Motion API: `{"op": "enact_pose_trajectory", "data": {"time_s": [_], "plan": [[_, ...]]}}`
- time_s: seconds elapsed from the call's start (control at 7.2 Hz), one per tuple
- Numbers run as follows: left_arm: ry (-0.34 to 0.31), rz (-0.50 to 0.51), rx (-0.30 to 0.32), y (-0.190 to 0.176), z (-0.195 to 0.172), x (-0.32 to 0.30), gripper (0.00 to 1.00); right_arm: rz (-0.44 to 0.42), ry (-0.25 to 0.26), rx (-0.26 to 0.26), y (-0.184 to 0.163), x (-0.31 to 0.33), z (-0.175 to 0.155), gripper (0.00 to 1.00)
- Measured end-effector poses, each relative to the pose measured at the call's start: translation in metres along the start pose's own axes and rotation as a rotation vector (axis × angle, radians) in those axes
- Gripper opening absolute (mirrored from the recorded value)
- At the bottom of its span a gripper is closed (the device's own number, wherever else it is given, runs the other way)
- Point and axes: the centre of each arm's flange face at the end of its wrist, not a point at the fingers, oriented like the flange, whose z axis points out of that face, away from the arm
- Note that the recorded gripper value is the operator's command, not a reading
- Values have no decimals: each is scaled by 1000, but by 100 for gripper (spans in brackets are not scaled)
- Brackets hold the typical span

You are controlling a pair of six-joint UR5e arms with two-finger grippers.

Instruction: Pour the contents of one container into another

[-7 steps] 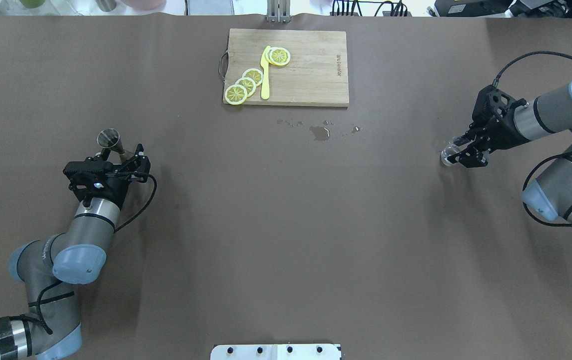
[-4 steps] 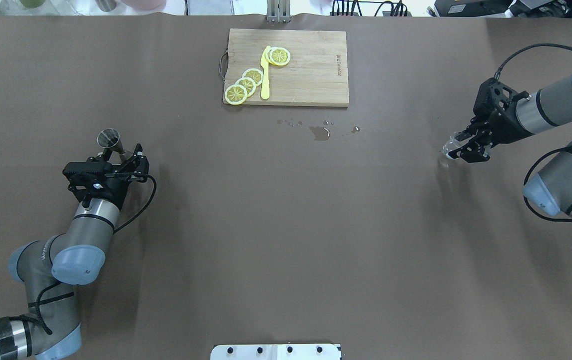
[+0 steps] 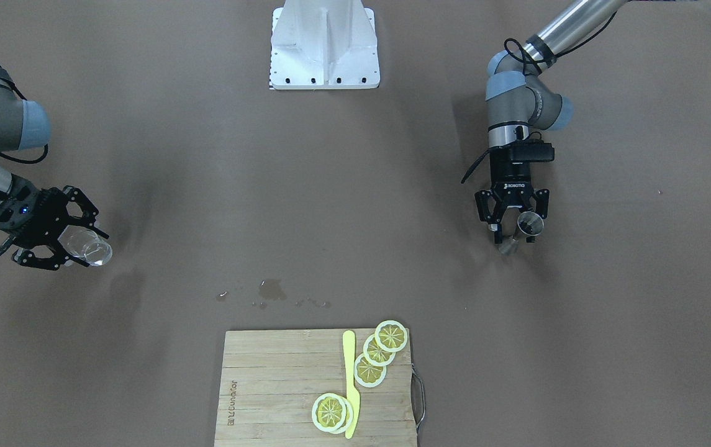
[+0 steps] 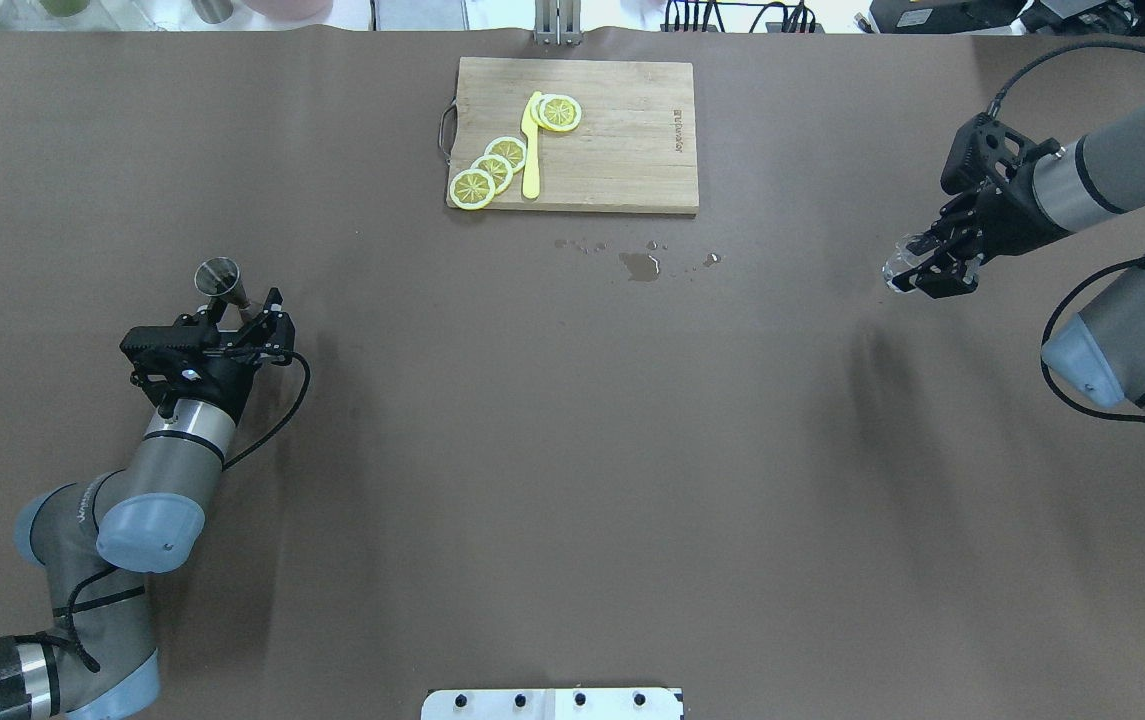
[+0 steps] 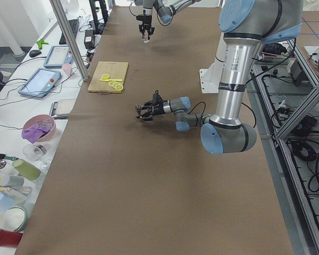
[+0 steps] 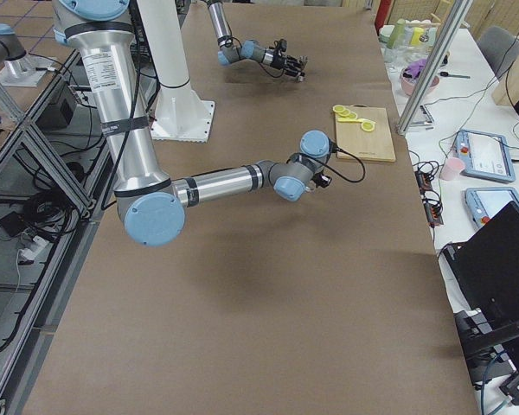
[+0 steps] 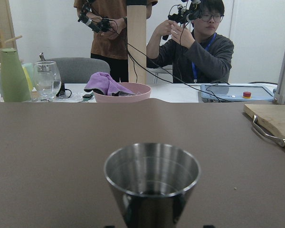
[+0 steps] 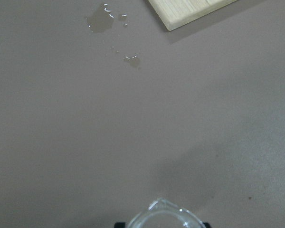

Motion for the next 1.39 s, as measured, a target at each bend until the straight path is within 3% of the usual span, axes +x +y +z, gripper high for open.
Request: {"op": "enact_pose_trajectory", "data": {"time_s": [0.28,0.56,0.83,1.25,1.39], "plan": [[1,-2,0,-1,0,0,36,12,-10,-7,-44,0,-8,0],[2,-3,0,-1,0,0,30,-39,-18,5,-75,-7,-10,0],[5,-8,2,-1,-1,-1,22,-86,-10,5,-78,-5,-10,0],[13,-19,4,-4,-1,4,0,-54,3,-37,-81,1,-8,0],[20,-18,7,-7,-2,9,0,-45,10,-55,-81,1,-4,0]]}}
